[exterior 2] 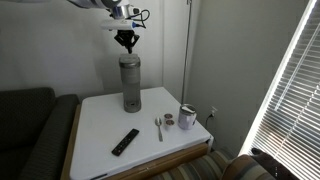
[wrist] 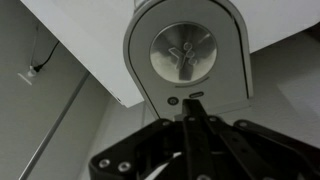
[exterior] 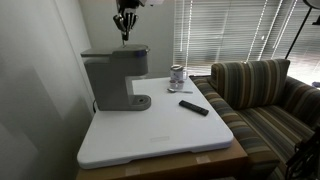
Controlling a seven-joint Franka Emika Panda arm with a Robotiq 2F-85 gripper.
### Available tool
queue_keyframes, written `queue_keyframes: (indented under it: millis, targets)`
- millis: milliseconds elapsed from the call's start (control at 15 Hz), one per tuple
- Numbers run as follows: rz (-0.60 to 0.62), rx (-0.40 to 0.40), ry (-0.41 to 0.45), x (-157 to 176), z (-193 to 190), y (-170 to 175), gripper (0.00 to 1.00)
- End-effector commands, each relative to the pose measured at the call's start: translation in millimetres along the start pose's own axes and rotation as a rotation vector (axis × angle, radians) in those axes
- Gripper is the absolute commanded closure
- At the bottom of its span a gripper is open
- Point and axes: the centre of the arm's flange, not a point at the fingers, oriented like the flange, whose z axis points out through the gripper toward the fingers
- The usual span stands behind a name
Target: Press the button atop the coffee maker
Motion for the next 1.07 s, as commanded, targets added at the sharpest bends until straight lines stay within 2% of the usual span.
queue_keyframes:
  millis: [0,467,733,800,867,1000]
  targets:
    - [0.015,-0.033,0.014,-10.0,-30.4,-8.0,1.00]
    - [0.014,-0.060,0.058,-7.7,-83.5,-22.6,1.00]
    - [0.009,-0.057,0.078,-5.4,-95.9,-25.4,1.00]
    - [0.019,-0.057,0.085,-5.3,-96.8,-25.2,0.74]
    - [0.019,-0.052,0.089,-5.5,-97.2,-25.1,0.73]
    - [0.029,-0.048,0.097,-6.6,-97.4,-25.9,0.61]
